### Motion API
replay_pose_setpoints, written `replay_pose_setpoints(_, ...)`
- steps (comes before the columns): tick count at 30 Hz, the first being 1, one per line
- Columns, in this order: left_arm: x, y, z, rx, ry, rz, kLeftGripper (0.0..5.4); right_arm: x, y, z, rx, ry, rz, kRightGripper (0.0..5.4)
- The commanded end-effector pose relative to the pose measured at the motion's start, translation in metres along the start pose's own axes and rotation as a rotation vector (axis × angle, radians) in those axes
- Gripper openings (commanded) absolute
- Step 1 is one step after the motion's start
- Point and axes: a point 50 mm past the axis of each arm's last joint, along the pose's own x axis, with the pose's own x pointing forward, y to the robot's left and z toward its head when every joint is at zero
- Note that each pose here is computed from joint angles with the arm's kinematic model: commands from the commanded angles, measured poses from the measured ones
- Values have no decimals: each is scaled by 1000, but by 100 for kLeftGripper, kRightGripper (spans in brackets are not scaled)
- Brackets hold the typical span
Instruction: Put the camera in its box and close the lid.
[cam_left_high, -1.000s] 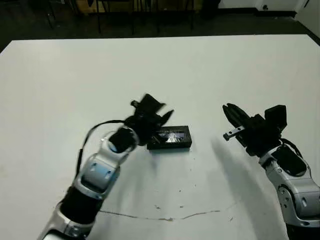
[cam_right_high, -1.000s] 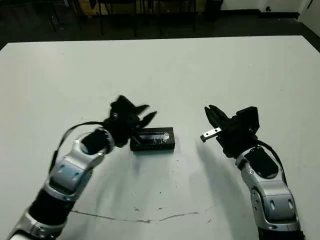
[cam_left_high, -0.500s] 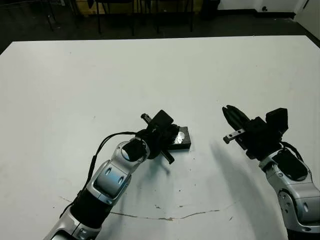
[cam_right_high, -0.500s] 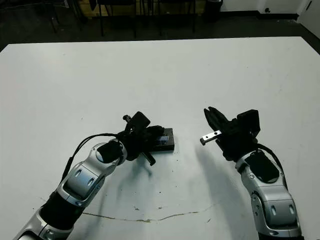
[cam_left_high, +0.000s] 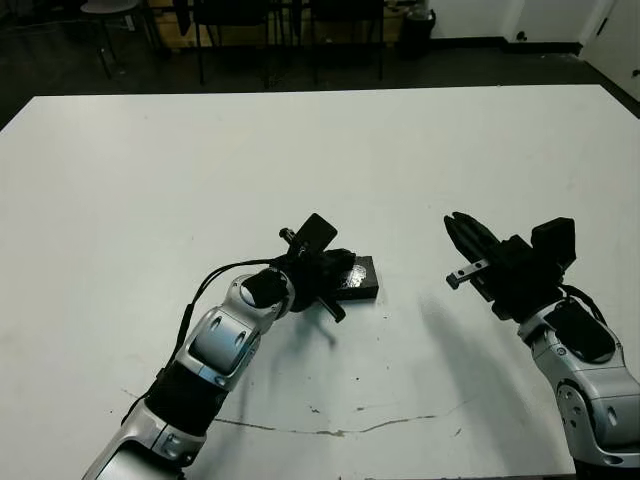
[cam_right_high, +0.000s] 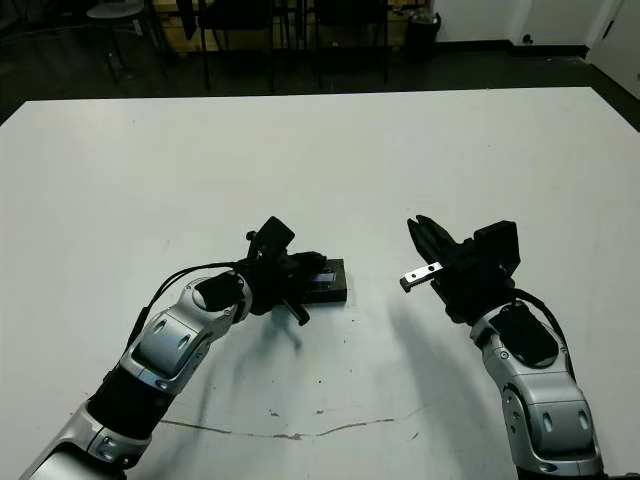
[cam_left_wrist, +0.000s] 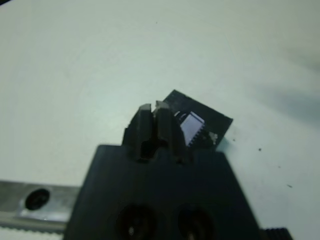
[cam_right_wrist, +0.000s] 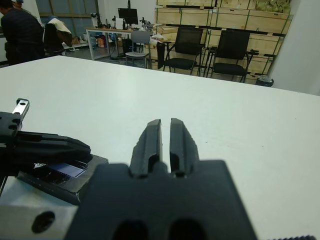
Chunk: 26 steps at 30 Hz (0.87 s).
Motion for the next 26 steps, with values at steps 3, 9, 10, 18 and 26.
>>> replay_pose_setpoints(3, -29, 13, -54, -181, 224, 71, 1, -2, 1, -8, 25, 3, 17, 0)
replay_pose_setpoints(9, -74, 26, -33, -222, -18, 113, 1, -5, 1, -8, 41, -15, 6, 0)
replay_pose_setpoints(10, -82, 29, -29, -208, -52, 141, 1, -6, 2, -8, 37, -21, 5, 0)
replay_pose_setpoints(18, -135, 56, -11, -175, -325, 367, 1, -3, 3, -9, 44, -32, -3, 0)
replay_pose_setpoints(26, -161, 64, -25, -225, -478, 586, 1, 1, 9, -9, 61, -21, -35, 0)
